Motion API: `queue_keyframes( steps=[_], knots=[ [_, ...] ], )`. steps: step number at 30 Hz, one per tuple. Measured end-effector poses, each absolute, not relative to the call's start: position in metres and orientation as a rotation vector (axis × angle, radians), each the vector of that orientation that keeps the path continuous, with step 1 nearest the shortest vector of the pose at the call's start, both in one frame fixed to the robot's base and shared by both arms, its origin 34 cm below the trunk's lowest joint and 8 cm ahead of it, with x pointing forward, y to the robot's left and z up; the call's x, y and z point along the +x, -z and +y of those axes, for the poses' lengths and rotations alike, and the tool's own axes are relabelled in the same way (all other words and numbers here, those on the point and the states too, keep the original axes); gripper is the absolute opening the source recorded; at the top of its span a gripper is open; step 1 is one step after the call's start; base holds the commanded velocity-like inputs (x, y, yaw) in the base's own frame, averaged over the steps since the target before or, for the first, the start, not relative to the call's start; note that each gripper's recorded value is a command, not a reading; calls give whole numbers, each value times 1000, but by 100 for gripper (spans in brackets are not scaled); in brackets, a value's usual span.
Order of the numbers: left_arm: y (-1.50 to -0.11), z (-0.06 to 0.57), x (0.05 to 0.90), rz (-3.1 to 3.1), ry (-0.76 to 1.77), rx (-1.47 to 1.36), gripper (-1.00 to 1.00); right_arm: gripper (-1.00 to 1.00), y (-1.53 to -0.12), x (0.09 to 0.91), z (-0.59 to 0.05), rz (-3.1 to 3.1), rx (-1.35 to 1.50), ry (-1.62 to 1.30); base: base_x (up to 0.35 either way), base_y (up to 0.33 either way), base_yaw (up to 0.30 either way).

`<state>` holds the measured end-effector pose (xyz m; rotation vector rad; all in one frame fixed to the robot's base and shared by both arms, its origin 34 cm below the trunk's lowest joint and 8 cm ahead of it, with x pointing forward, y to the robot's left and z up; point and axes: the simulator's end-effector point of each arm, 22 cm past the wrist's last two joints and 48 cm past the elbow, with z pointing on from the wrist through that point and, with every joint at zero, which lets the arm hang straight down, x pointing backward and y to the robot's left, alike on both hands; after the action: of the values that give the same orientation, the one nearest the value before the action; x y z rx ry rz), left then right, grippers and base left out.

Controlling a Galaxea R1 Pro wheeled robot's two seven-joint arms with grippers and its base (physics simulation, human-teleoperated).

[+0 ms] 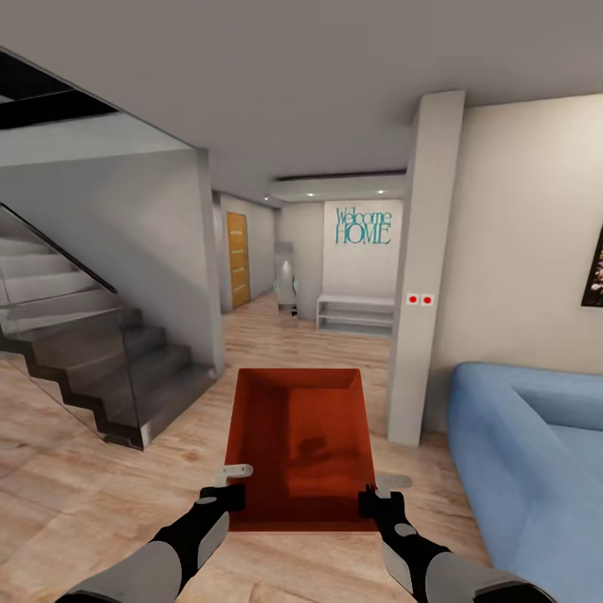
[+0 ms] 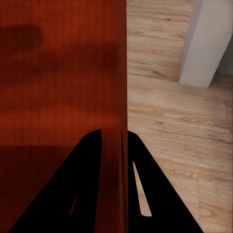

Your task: Move the two storage containers from the living room to the garage. In the garage, place one container on the floor and stack the other container on top of it (either order is fine).

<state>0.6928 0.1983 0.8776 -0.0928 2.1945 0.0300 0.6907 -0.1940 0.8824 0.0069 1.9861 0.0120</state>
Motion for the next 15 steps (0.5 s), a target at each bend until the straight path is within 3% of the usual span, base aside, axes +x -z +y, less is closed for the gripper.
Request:
queue_keyframes(
  steps=[15],
  knots=[
    [-878,198,693,2194,-30,-92,-100,-100,-882,691,-194,1986,7,-12,322,0,0]
  ],
)
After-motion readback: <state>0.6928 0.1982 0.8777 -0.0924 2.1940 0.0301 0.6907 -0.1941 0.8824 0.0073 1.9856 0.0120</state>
